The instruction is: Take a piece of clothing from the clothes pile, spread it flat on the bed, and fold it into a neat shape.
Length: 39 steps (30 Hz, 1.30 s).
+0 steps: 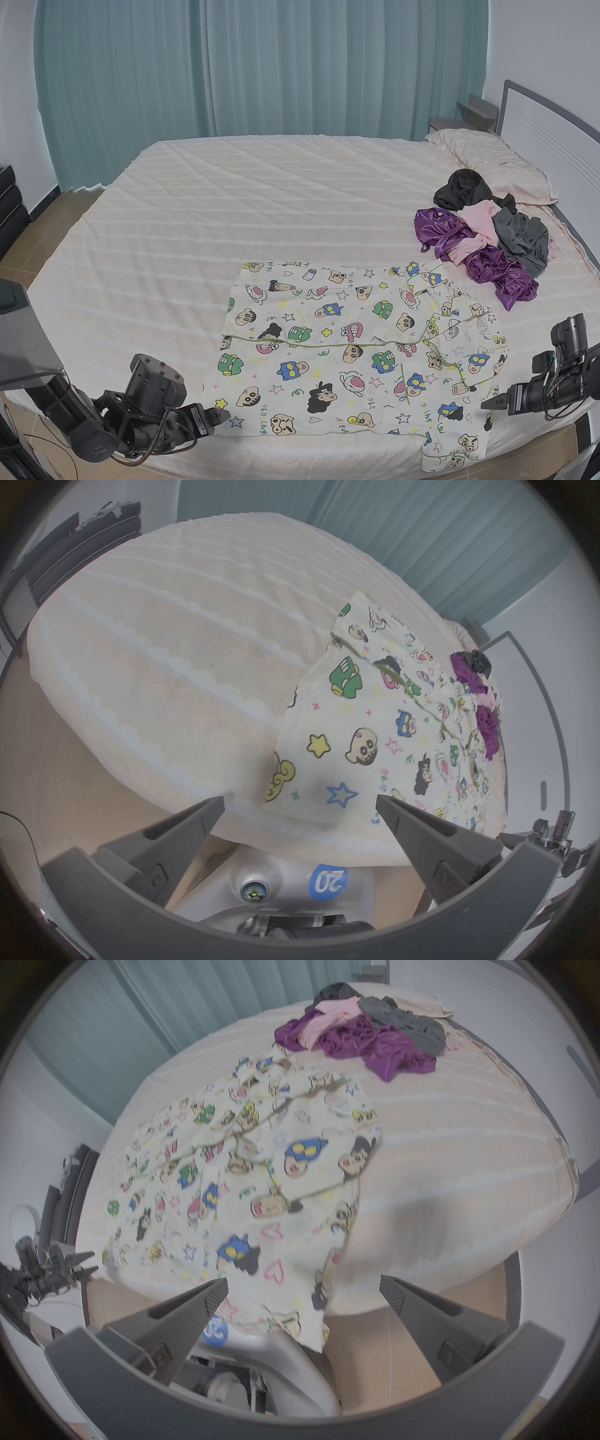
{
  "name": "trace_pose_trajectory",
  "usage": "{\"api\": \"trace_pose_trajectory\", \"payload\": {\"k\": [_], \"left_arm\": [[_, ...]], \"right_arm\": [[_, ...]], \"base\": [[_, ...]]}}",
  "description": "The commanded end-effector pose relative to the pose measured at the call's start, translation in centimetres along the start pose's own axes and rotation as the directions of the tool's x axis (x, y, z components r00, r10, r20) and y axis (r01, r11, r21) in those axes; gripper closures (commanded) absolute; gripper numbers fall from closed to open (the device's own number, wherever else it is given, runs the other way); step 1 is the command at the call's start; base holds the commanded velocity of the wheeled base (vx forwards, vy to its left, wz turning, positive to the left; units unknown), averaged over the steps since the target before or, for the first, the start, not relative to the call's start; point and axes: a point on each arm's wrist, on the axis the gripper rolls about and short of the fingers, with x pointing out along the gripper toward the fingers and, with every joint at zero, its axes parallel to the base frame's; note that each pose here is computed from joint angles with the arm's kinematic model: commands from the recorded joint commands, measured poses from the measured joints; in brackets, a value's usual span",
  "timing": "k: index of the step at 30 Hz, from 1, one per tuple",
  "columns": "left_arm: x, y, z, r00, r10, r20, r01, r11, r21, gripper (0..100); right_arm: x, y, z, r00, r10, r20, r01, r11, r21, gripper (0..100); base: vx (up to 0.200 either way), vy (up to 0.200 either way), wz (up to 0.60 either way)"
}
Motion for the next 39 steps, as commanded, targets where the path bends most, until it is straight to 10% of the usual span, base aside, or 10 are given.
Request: {"api": "trace_pose_trajectory", "payload": {"k": [1, 12, 29, 39], "left_arm": [[-1.8, -0.6, 0.7, 0.996, -0.072, 0.059, 0.074, 0.996, -0.039, 0], [-4.2, -0.1, 0.7, 0.985, -0.121, 0.123, 0.130, 0.989, -0.066, 0], [-4.1, 0.2, 0.4, 0.987, -0.109, 0.119, 0.126, 0.982, -0.142, 0], [-4.0, 0.2, 0.4, 0.988, -0.107, 0.115, 0.123, 0.982, -0.143, 0]], "right_arm": [[0.4, 0.9, 2.5, 0.997, 0.035, 0.069, -0.037, 0.999, 0.024, 0], [4.4, 7.0, 11.2, 0.960, 0.163, 0.227, -0.217, 0.946, 0.239, 0], [16.2, 13.9, 21.3, 0.934, 0.095, 0.343, -0.263, 0.834, 0.486, 0], [19.3, 14.1, 22.2, 0.939, 0.029, 0.343, -0.206, 0.845, 0.493, 0]], "base": [[0.000, 0.000, 0.00], [0.000, 0.000, 0.00], [0.000, 0.000, 0.00], [0.000, 0.000, 0.00]]}}
